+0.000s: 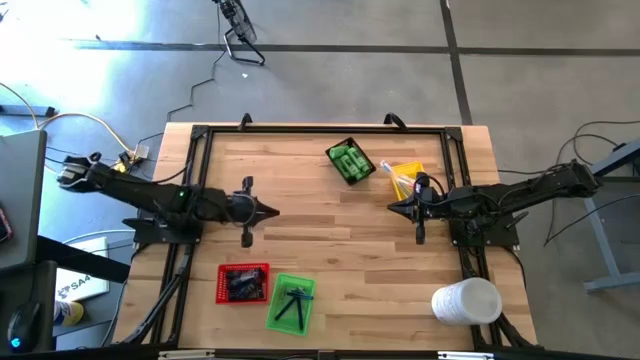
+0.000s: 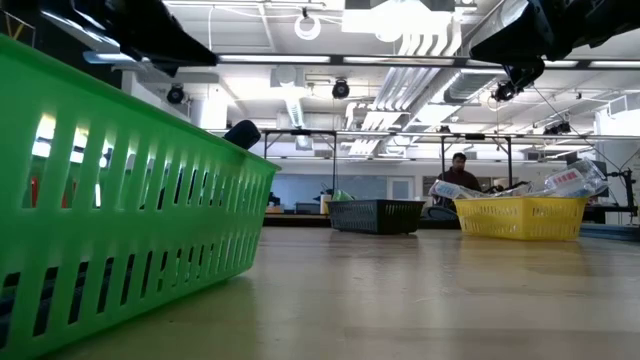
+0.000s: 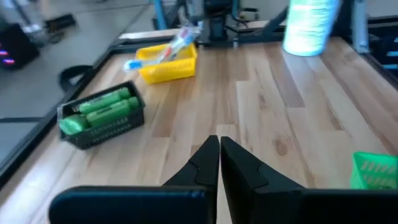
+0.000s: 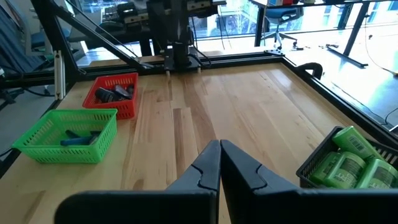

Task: Pick & Place Travel size toiletries
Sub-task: Return to Home Position

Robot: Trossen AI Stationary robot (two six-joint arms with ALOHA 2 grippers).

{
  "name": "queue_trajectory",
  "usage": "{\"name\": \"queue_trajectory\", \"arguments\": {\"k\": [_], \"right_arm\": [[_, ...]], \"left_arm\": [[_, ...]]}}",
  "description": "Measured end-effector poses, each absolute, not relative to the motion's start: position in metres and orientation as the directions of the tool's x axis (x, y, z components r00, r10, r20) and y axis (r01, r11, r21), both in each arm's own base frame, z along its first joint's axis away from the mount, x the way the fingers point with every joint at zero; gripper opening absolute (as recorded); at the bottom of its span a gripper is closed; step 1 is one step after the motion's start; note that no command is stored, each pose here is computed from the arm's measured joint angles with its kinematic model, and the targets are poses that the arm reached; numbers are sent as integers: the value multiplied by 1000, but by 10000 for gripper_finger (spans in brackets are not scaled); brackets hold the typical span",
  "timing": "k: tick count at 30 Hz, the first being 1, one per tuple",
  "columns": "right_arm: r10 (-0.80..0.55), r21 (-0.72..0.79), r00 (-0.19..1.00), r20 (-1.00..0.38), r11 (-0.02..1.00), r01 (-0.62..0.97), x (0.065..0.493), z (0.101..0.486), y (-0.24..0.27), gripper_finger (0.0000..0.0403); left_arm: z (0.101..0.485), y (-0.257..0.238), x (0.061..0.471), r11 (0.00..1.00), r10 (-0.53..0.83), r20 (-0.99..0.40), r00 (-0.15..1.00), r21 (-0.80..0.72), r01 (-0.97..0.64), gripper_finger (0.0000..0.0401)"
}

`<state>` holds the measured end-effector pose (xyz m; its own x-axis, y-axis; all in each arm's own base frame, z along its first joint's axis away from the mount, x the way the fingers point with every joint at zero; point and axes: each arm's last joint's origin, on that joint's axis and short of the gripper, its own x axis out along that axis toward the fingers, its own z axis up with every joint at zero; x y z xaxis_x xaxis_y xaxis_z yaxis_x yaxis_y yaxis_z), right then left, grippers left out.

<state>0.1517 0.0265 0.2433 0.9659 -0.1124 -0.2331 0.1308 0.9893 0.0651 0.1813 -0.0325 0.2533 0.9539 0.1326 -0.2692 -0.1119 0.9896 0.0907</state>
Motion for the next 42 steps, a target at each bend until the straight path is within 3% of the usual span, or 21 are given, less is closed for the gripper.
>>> {"name": "queue_trajectory", "arguments": {"k": [8,14,22,30,37,42], "right_arm": [[-113,125,966,-233,982,145,152,243,26,4],[-128,124,965,-231,979,159,152,243,26,4],[-153,117,961,-229,976,183,152,243,25,4],[-187,111,956,-226,970,215,151,244,24,4],[-188,110,956,-225,970,217,151,244,24,4],[-188,132,956,-225,966,221,151,244,24,4]], "left_arm": [[252,-4,185,999,37,-290,956,46,-25,12],[252,13,185,994,106,-293,950,-1,-111,12],[244,13,183,987,101,-368,924,-78,-139,12],[245,14,185,991,126,-359,925,16,-129,12],[237,14,179,992,124,-446,887,45,-116,12],[235,13,163,992,123,-397,910,69,-104,12]]}}
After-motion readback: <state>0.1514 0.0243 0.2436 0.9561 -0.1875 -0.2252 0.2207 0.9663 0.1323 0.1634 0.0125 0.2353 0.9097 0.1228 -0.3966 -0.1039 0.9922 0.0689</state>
